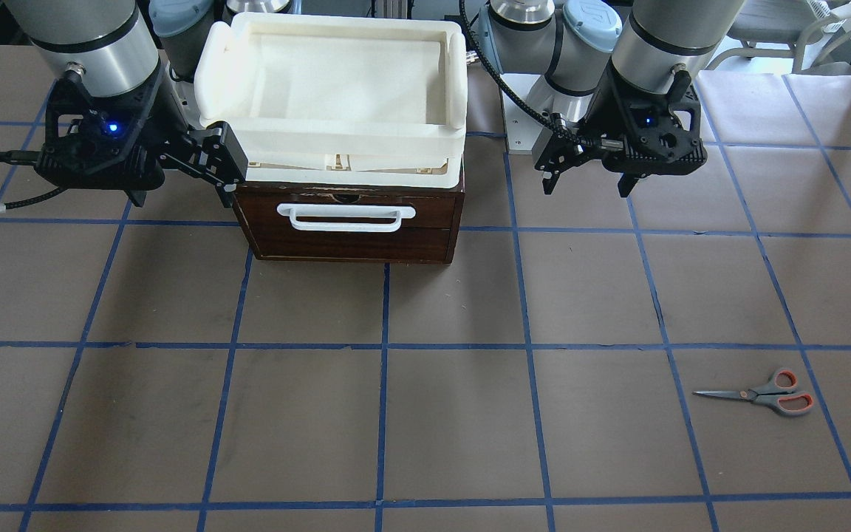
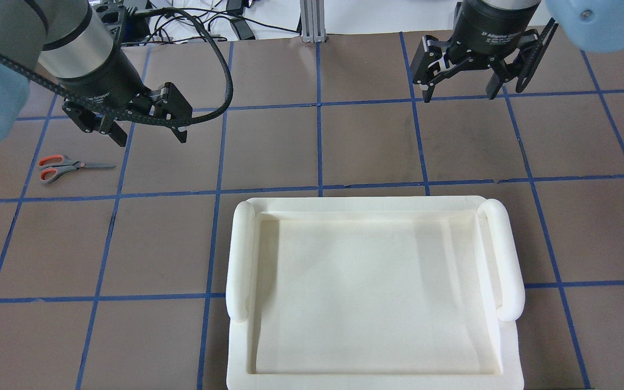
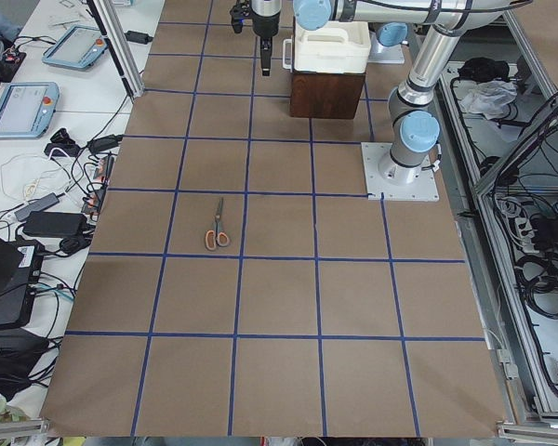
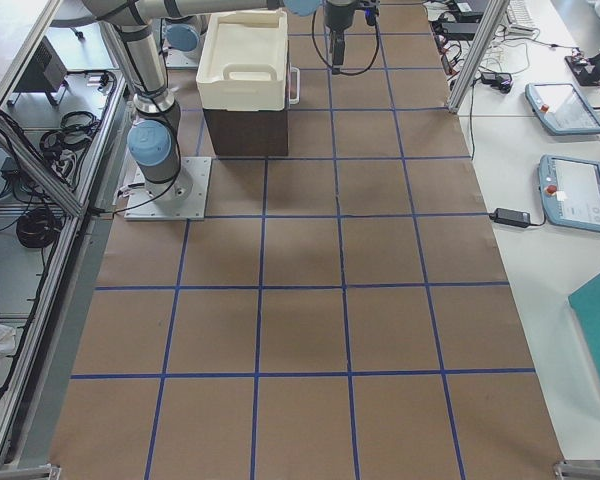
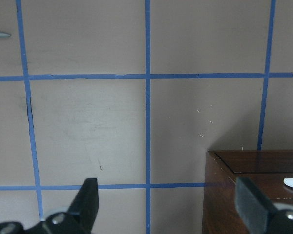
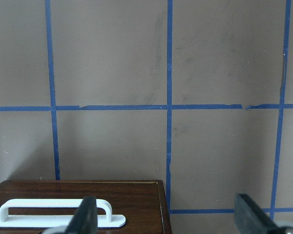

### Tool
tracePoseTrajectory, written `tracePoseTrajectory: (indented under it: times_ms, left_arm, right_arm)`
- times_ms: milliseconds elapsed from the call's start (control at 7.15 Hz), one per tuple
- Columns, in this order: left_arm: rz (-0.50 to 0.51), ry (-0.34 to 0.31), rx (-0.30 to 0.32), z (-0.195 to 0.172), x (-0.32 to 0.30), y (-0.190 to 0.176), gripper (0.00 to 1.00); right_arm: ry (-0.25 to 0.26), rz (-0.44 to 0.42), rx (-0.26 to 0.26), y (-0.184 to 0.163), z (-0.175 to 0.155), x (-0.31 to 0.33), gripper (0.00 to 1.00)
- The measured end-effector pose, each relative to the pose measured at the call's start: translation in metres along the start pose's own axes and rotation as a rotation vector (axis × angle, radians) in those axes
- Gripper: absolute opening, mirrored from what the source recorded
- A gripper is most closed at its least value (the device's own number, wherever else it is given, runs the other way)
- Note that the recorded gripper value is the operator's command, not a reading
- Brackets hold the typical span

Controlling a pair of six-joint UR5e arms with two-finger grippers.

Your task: Place scissors in drawer with both arms

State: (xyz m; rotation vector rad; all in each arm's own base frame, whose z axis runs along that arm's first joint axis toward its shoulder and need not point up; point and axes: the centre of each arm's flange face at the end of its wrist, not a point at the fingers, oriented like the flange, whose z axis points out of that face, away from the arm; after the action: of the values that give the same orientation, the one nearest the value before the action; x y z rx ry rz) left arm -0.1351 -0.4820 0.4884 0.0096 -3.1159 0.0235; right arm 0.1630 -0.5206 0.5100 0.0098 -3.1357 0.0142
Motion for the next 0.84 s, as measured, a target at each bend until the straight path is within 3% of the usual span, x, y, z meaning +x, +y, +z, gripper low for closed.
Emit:
tracePoseTrajectory:
  times_ms: [420,699,839]
  left_arm:
    - [0.016,-0.007,-0.005,0.002,-0.001,0.000,1.00]
    - [0.194,-0.052,-0.014,0.006,-0.012,0.000,1.00]
    - [0.279,-0.070,-0.024,0.010,-0.024,-0.002,1.00]
  right_arm:
    - [-0.002,0.009,0.011,-0.002,0.001,0.000,1.00]
    - [0.000,0.087,-0.011,-0.003,0.013,0.000,1.00]
    - [0.004,0.183,-0.021,-0.002,0.017,0.000,1.00]
